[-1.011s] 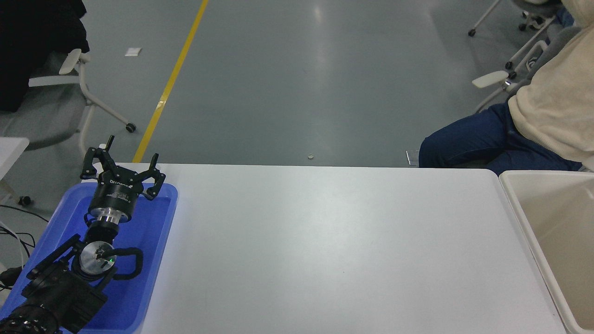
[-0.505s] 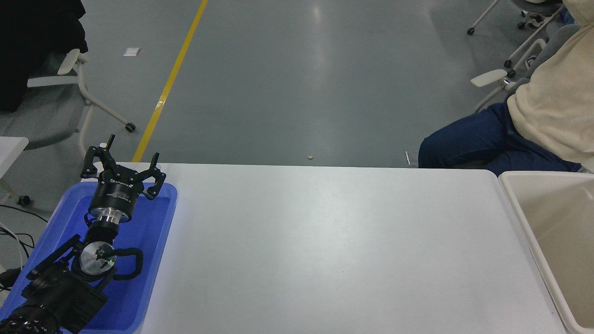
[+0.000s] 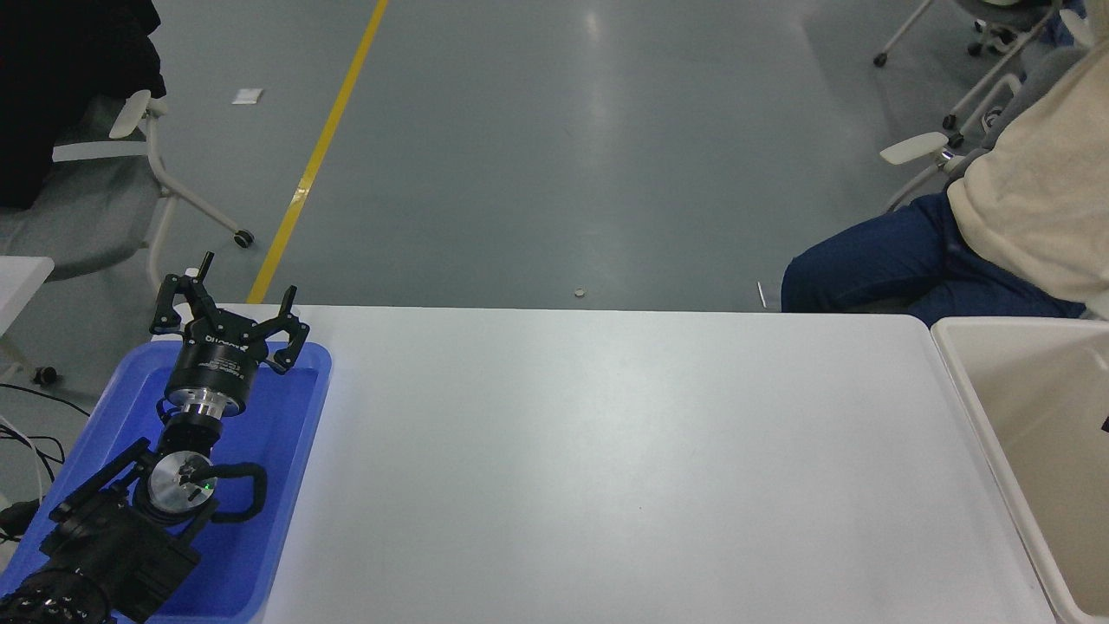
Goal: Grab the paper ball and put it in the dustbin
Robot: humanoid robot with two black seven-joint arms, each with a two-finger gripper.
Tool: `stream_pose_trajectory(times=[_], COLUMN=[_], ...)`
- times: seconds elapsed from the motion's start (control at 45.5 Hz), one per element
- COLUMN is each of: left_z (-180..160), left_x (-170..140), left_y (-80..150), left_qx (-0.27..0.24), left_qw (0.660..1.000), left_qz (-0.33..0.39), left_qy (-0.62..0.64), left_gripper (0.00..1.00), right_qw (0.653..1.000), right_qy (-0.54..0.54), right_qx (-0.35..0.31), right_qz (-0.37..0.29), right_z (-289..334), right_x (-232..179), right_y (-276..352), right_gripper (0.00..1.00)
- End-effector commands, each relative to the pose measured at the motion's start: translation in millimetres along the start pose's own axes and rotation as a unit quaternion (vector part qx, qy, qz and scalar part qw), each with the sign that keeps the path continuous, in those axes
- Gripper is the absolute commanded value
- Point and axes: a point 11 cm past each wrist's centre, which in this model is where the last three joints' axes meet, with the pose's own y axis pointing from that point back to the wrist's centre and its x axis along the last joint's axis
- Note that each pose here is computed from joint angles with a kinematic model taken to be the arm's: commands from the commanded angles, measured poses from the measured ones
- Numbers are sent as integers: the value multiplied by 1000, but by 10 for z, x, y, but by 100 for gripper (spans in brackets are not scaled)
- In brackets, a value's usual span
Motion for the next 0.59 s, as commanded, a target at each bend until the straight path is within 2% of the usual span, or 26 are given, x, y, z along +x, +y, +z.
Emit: stream_pose_trajectory(times=[0.0,0.132,0.176,0.242,0.352,0.418,0.571], left_z=[-3,5,-2,-3,-3,-3,-2], left_x=[-1,2,0,-1,-1,-1,0], left_y=[0,0,0,0,0,0,0], left_qx=[0,-1,0,0,0,0,0], left_qw=[1000,1000,1000,1000,1000,1000,1000], left_qz=[0,0,0,0,0,0,0], left_qy=[0,0,1,0,0,0,1], left_gripper=[100,100,100,100,100,100,100], right_qw=[1000,1000,1000,999,997,996,997], right_qy=[-6,-5,-6,-7,-10,-11,-12], right_qx=[-2,0,0,1,3,3,5], right_qz=[17,17,23,41,74,83,82], right_z=[-28,-58,-56,-57,-83,-83,-93], right_x=[-141,-172,-155,-115,-61,-39,-55], right_y=[-27,-29,-28,-26,-17,-14,-14], right_gripper=[0,0,21,47,79,90,99])
